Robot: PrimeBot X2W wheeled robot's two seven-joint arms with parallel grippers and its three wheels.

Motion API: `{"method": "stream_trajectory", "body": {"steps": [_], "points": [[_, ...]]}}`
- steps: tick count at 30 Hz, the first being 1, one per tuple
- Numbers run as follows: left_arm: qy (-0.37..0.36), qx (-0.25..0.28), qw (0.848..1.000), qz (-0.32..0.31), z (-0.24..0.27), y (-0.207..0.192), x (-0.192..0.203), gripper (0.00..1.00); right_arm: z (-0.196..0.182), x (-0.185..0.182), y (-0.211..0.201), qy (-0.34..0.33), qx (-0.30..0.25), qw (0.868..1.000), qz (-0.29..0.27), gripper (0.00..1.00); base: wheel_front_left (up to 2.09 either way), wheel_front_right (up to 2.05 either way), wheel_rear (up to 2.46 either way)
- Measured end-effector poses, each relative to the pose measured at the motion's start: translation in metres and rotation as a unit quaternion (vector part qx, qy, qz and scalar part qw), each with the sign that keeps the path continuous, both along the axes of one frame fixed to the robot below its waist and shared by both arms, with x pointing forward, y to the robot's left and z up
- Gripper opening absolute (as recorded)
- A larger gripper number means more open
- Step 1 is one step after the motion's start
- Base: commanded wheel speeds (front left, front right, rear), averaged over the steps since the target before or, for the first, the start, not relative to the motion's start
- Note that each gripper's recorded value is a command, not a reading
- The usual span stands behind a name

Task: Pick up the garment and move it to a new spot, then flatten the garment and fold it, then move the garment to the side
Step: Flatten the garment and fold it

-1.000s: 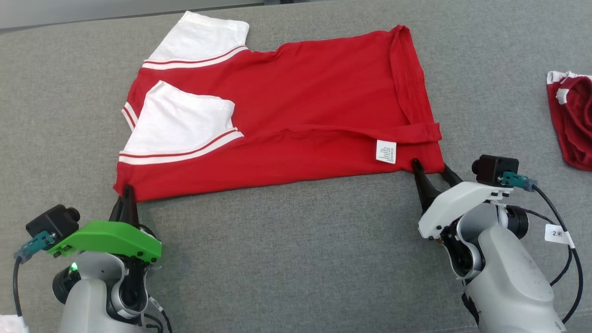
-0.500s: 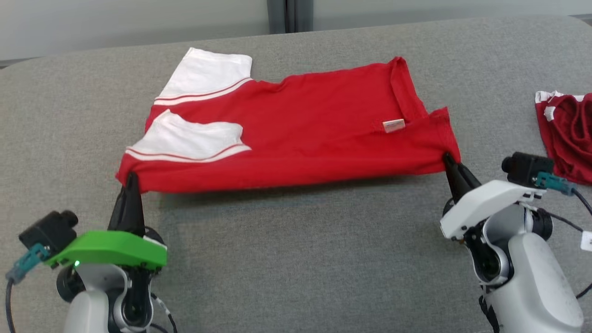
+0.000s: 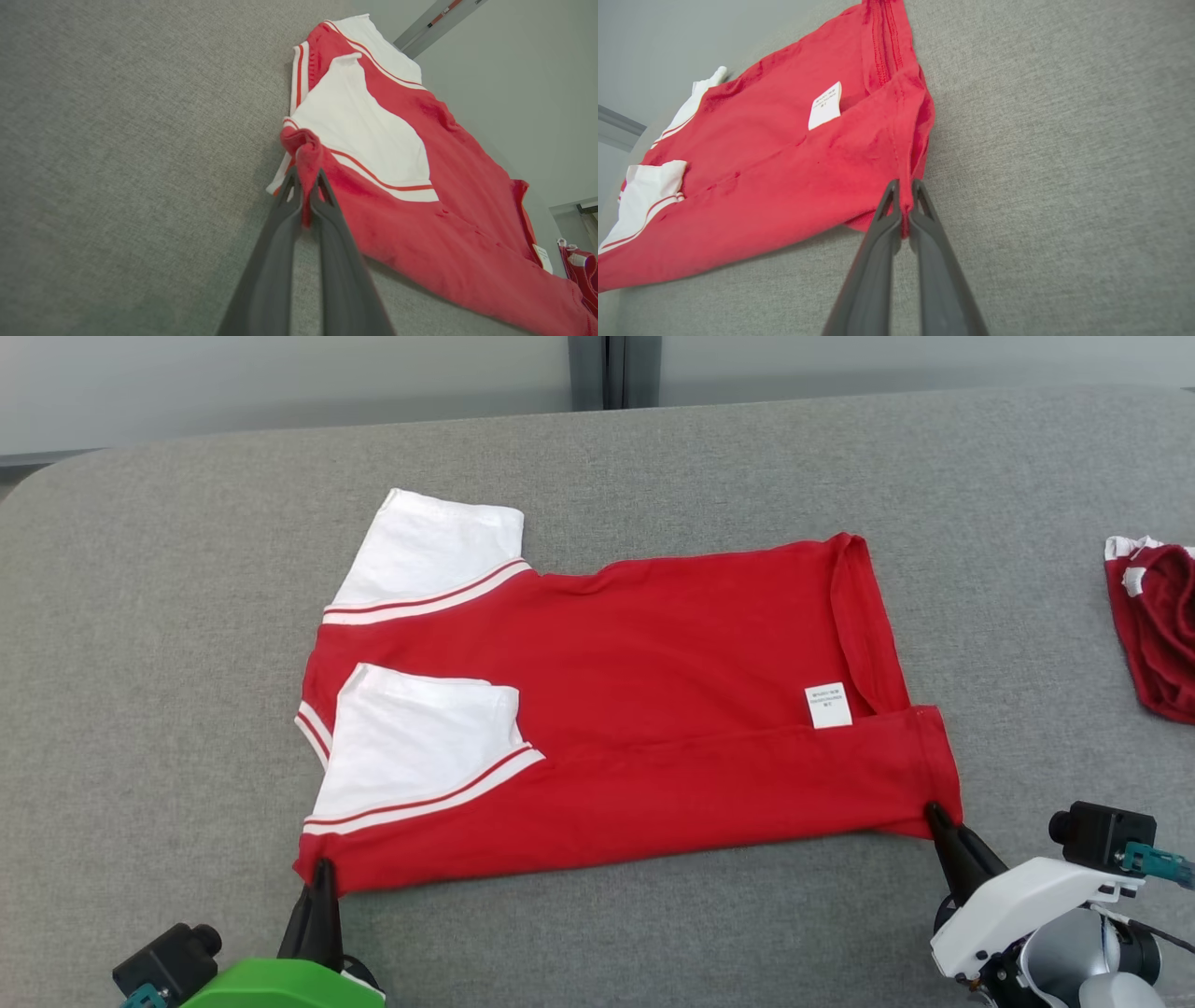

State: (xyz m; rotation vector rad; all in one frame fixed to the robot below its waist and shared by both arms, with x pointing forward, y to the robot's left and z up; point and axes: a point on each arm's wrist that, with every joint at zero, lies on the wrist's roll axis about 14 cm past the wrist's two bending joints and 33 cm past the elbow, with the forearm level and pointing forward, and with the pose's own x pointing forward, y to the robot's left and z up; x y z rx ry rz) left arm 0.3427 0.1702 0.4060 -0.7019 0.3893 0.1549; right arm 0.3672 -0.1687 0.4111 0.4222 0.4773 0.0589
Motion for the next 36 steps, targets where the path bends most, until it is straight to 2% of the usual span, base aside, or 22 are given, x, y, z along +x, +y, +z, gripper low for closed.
{"method": "stream_trajectory", "body": {"steps": [1,2,3,9,13,16,21,24,29,36], "points": [[0.002,0.0,1.0,-0.001,-0.001,-0.001,-0.001,0.19,-0.001,-0.002,-0.001,0.002,0.0,1.0,-0.001,0.25,0.0,0.0,0.0],[0.003,0.0,1.0,-0.001,-0.001,-0.001,-0.001,0.42,-0.001,-0.003,-0.001,0.001,0.0,1.0,-0.003,0.68,0.0,0.0,0.0],[0.004,0.005,1.0,-0.001,-0.002,0.0,-0.001,0.99,-0.001,-0.004,-0.002,0.001,0.0,1.0,-0.004,1.0,0.0,0.0,0.0],[-0.018,0.052,0.998,-0.001,0.013,0.019,0.01,1.0,0.008,-0.006,-0.016,-0.021,-0.011,0.999,-0.026,1.0,0.0,0.0,0.0],[-0.054,0.116,0.991,-0.038,0.037,0.028,0.039,1.0,0.021,-0.002,-0.029,-0.047,-0.03,0.998,-0.043,1.0,0.0,0.0,0.0],[-0.093,0.159,0.98,-0.081,0.065,0.023,0.076,1.0,0.031,0.009,-0.029,-0.067,-0.039,0.996,-0.041,1.0,0.0,0.0,0.0],[-0.122,0.243,0.947,-0.169,0.1,0.009,0.146,1.0,0.049,0.042,-0.012,-0.103,-0.051,0.993,-0.01,1.0,0.0,0.0,0.0],[-0.115,0.286,0.926,-0.219,0.107,0.0,0.183,1.0,0.056,0.062,0.002,-0.122,-0.053,0.991,0.011,1.0,0.0,0.0,0.0],[-0.053,0.328,0.901,-0.279,0.083,-0.006,0.229,1.0,0.055,0.086,0.018,-0.134,-0.053,0.989,0.037,1.0,0.0,0.0,0.0],[0.024,0.33,0.886,-0.324,0.033,-0.022,0.267,1.0,0.031,0.095,0.014,-0.116,-0.063,0.991,0.037,1.0,0.0,0.0,0.0]]}}
